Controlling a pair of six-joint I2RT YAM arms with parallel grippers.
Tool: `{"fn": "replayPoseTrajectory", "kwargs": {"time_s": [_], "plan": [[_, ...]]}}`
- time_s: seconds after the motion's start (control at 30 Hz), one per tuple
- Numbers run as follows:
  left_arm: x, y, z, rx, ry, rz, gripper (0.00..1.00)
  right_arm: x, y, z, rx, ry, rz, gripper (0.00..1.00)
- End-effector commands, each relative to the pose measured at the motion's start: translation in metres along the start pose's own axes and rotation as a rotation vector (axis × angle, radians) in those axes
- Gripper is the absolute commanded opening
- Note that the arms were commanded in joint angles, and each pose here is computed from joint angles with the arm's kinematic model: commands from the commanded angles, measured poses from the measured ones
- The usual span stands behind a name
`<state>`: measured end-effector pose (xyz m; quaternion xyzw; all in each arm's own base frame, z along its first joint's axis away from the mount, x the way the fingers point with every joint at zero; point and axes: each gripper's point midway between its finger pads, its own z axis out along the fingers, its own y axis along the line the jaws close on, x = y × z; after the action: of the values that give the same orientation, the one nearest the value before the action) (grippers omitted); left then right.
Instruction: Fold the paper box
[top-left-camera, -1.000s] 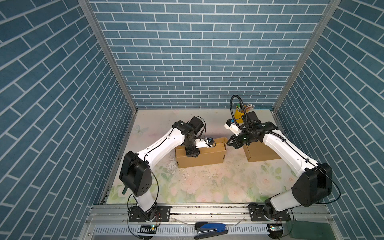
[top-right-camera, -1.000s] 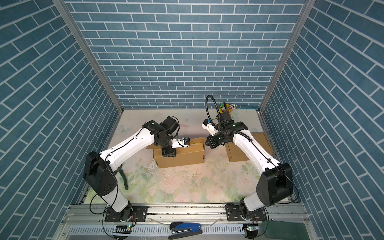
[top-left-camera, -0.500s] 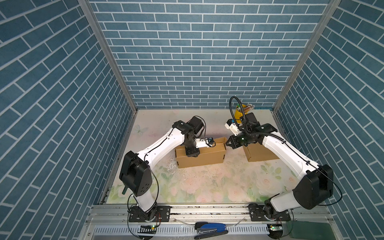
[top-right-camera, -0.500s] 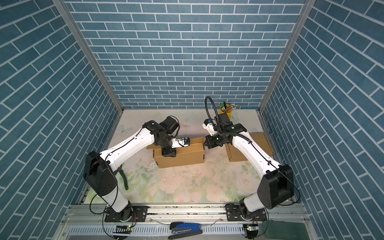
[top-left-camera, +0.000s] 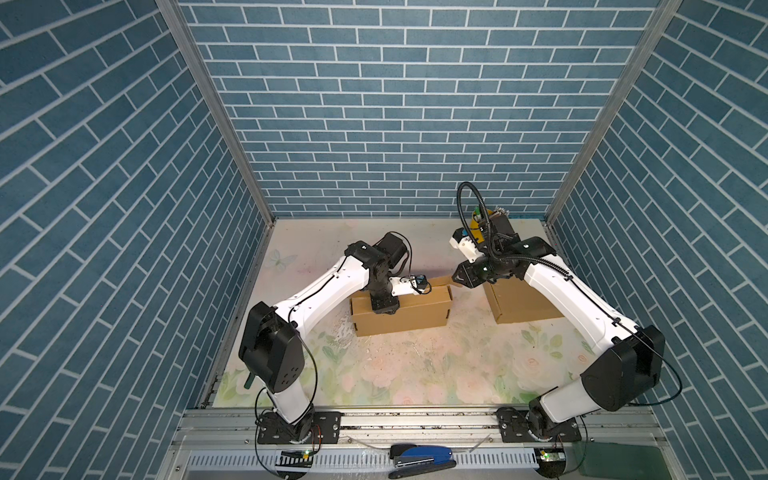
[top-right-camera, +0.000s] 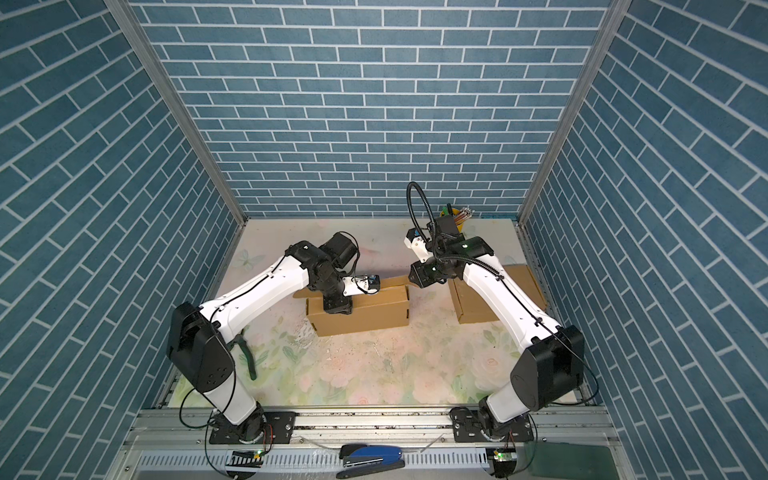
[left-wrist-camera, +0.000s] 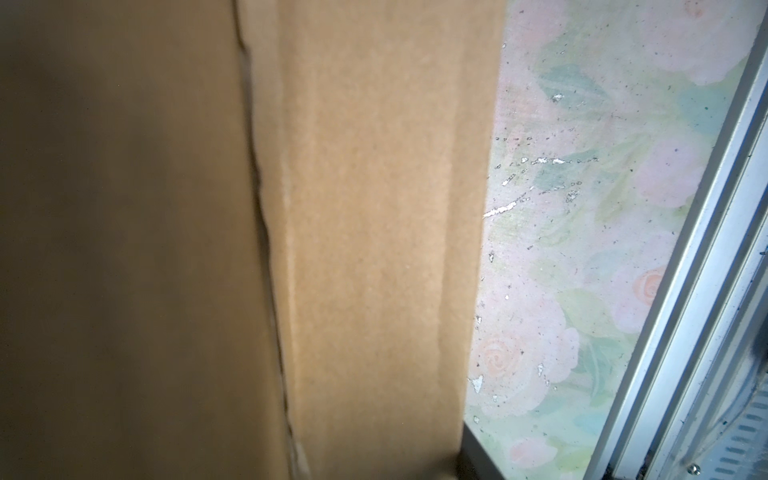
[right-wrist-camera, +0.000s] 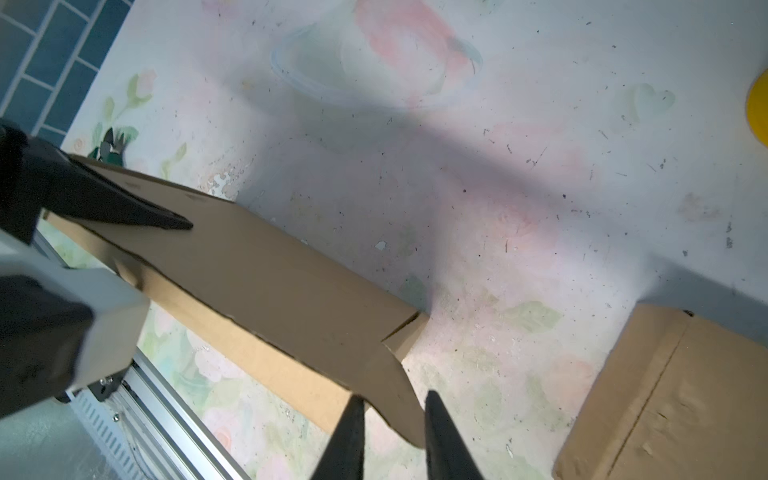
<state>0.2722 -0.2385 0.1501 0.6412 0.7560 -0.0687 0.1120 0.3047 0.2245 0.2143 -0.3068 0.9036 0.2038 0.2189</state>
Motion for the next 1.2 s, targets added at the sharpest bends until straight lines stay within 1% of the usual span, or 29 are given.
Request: {"fn": "replayPoseTrajectory", "kwargs": {"time_s": [0.0, 0.2, 0.37, 0.47, 0.63, 0.77, 0.9, 1.03, 1.17], "plan": [[0.007, -0.002, 0.029, 0.043, 0.046, 0.010, 0.44, 0.005, 0.005, -0.002, -0.018, 0.037, -0.044, 0.22], [0.007, -0.002, 0.030, 0.045, 0.050, 0.007, 0.44, 0.009, 0.011, 0.003, -0.040, 0.050, -0.039, 0.21], [0.007, -0.001, 0.028, 0.039, 0.049, 0.008, 0.44, 0.006, 0.018, 0.003, -0.055, 0.033, -0.015, 0.10], [0.007, -0.001, 0.027, 0.038, 0.047, 0.007, 0.44, 0.004, 0.020, 0.002, -0.061, 0.020, 0.019, 0.06], [0.007, -0.001, 0.028, 0.042, 0.048, 0.006, 0.44, 0.003, 0.022, 0.005, -0.066, -0.015, 0.091, 0.03], [0.006, -0.001, 0.028, 0.041, 0.044, 0.006, 0.44, -0.004, 0.028, 0.006, -0.090, -0.059, 0.145, 0.01], [0.006, -0.001, 0.029, 0.040, 0.045, 0.006, 0.44, -0.006, 0.026, 0.009, -0.085, -0.077, 0.174, 0.00], [0.007, 0.001, 0.027, 0.026, 0.047, 0.002, 0.48, 0.002, 0.024, 0.015, -0.067, -0.071, 0.194, 0.00], [0.007, 0.002, 0.027, 0.020, 0.046, -0.001, 0.50, 0.008, 0.020, 0.018, -0.047, -0.074, 0.196, 0.00]]}}
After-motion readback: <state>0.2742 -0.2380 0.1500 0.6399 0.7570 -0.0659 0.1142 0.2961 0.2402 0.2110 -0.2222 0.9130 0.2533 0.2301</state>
